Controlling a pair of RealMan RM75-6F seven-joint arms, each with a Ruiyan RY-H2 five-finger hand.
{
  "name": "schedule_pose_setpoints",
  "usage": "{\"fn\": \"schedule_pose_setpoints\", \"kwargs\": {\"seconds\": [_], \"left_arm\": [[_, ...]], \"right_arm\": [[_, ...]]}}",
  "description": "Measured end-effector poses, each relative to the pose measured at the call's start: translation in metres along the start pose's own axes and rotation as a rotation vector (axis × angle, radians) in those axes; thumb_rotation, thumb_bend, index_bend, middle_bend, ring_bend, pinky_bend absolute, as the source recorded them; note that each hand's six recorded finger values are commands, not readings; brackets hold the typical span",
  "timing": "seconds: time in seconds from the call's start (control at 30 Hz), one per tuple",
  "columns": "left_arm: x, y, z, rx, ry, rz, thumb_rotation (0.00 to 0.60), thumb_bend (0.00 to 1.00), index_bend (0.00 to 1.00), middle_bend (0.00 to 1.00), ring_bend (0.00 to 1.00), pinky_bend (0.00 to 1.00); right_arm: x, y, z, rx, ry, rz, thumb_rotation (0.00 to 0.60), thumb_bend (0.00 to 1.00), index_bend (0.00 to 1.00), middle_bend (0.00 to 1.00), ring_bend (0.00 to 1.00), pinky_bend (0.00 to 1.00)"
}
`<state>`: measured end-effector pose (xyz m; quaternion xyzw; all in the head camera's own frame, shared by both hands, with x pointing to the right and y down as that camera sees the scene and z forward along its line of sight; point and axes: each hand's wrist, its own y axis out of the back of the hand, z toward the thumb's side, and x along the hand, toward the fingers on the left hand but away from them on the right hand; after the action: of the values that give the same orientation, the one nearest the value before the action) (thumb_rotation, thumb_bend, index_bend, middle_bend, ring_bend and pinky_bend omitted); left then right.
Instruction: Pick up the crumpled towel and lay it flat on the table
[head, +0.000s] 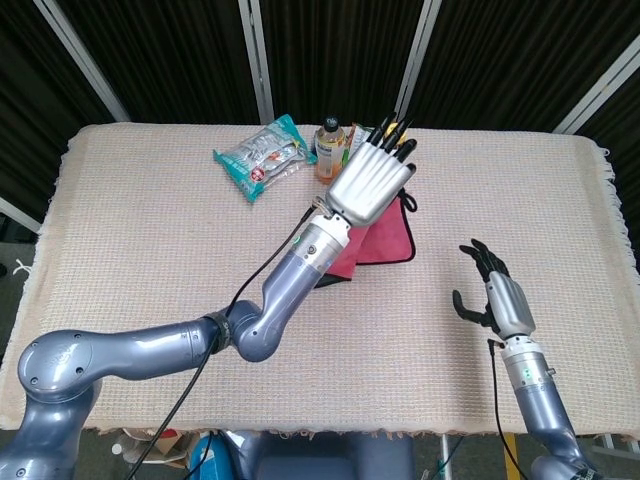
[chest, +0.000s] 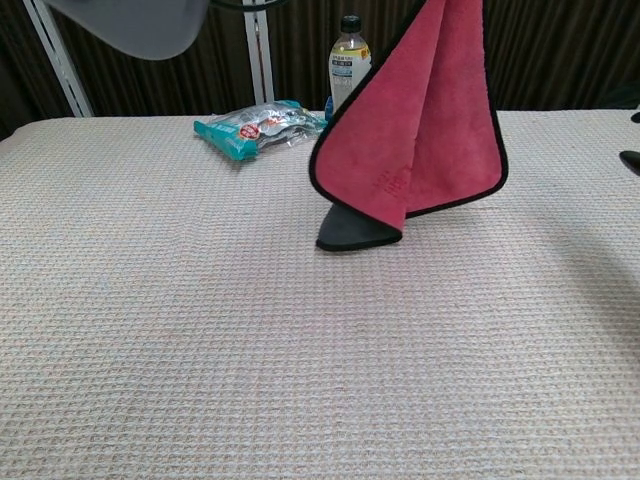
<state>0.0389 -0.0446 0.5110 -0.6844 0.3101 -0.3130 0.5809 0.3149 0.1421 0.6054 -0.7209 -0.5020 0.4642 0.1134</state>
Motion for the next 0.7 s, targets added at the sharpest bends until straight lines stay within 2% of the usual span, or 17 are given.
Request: {"fn": "schedule_pose_setpoints", "kwargs": {"seconds": [0.17, 0.33, 0.5, 0.7], "left_arm": [[0.011, 0.005, 0.006, -0.015, 0.002, 0.009, 0.600, 0.48, 0.64, 0.24, 0.03, 0.01], [0.012, 0.008, 0.012, -0.032, -0.033, 0.033, 0.600, 0.48, 0.64, 0.24, 0.03, 0.02], [0.009, 0.016, 0.015, -0.055, -0.081, 0.074, 0.600, 0.48, 0.64, 0.24, 0.03, 0.02], [0.001, 0.027, 0.009, -0.099, -0.132, 0.127, 0.600, 0.48, 0.64, 0.25, 0.03, 0.02]], "right_arm": [[-0.009, -0.011, 0.000, -0.040, -0.032, 0.038, 0.600, 0.48, 0.14, 0.00, 0.00, 0.00], [-0.024, -0.024, -0.004, -0.079, -0.072, 0.070, 0.600, 0.48, 0.14, 0.00, 0.00, 0.00], [-0.033, -0.031, -0.007, -0.092, -0.096, 0.075, 0.600, 0.48, 0.14, 0.00, 0.00, 0.00], [-0.030, -0.028, -0.006, -0.096, -0.097, 0.053, 0.600, 0.48, 0.14, 0.00, 0.00, 0.00]]}}
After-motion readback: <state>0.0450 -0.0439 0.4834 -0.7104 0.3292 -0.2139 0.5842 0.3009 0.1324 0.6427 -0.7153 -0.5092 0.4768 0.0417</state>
